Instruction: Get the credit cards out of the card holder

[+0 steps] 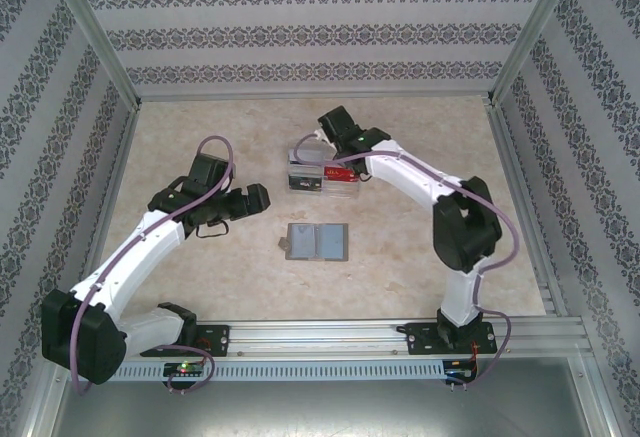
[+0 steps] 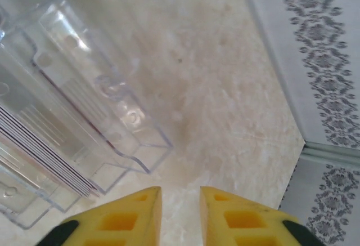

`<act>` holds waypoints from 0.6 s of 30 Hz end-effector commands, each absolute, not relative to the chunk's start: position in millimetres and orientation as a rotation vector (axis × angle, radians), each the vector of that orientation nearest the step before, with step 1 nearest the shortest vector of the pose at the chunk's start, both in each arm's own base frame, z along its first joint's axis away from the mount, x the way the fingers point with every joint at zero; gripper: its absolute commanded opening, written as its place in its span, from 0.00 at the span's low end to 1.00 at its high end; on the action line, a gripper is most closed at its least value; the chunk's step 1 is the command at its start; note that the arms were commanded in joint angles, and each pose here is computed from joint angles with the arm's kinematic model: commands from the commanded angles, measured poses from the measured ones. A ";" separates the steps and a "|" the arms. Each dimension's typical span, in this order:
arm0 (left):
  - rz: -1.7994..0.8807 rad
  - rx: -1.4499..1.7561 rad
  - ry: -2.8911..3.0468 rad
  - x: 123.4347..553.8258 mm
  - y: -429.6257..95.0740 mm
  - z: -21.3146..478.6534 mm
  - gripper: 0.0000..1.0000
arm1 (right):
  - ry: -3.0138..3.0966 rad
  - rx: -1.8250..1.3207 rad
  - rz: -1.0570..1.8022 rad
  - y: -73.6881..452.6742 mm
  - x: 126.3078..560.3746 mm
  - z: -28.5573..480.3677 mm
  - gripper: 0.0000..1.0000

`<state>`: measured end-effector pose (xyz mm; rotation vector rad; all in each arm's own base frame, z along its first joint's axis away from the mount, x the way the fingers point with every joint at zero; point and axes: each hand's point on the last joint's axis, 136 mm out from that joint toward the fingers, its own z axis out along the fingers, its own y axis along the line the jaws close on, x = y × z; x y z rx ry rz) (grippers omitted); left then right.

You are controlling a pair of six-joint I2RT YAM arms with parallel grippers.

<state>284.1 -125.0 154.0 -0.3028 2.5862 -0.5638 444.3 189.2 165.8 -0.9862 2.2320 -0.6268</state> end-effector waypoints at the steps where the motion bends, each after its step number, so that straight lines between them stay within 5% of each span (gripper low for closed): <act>1: -0.655 -0.326 2.577 285.7 -132.7 151.2 0.98 | 2.268 -0.686 -0.476 183.2 422.5 198.1 0.16; 5: -0.718 -0.340 2.590 286.4 -142.3 143.2 0.92 | 2.348 -0.490 -0.234 186.7 389.5 196.1 0.01; 15: -0.769 -0.291 2.661 285.7 -171.1 121.0 0.89 | 2.545 -0.114 0.296 212.4 307.8 146.0 0.00; 18: -0.831 -0.260 2.686 285.8 -187.5 114.6 0.77 | 2.638 -0.026 0.417 222.3 286.7 119.9 0.00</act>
